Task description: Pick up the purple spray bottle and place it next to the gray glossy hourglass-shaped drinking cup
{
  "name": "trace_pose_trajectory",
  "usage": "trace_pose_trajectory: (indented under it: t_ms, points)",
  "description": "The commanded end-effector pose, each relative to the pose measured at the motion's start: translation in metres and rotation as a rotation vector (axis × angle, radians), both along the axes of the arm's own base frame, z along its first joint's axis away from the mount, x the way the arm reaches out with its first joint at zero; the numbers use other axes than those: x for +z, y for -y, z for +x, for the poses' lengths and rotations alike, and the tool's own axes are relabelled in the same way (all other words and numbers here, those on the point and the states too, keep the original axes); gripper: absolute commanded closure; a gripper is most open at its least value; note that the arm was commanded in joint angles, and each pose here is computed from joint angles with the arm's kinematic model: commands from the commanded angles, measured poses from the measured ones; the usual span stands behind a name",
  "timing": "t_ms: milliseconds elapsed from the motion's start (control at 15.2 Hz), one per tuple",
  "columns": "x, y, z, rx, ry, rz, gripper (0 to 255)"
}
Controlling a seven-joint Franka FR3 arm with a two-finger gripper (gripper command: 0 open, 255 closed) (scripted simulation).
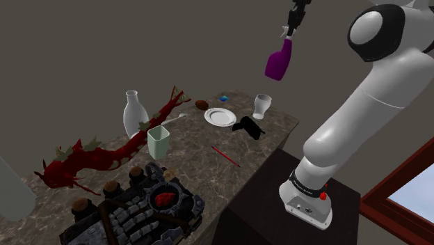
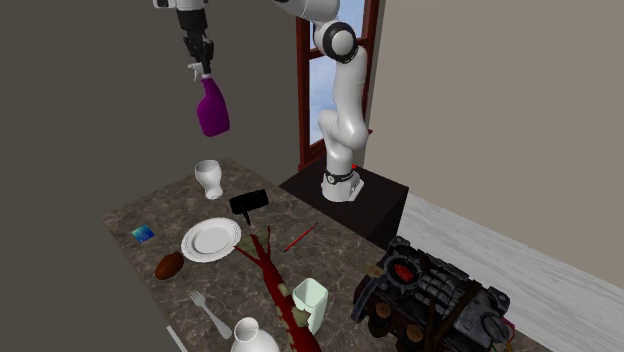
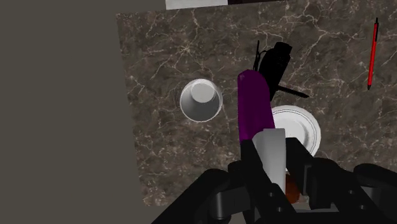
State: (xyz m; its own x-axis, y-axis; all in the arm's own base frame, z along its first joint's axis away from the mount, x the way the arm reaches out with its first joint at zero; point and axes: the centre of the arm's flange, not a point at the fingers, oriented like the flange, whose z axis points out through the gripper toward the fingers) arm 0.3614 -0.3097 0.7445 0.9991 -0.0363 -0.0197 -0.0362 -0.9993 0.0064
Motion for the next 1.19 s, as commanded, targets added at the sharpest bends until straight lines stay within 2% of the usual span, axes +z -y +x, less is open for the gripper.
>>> trace_pose_trajectory:
  t_ms: [0, 660, 1122]
  points:
    - [0.001, 0.027, -0.002, 0.003, 0.0, -0.001, 255]
    - [0.001, 0.155, -0.016, 0.003, 0.0, -0.001, 255]
    - [-0.036, 0.155, -0.016, 0.003, 0.0, -0.001, 255]
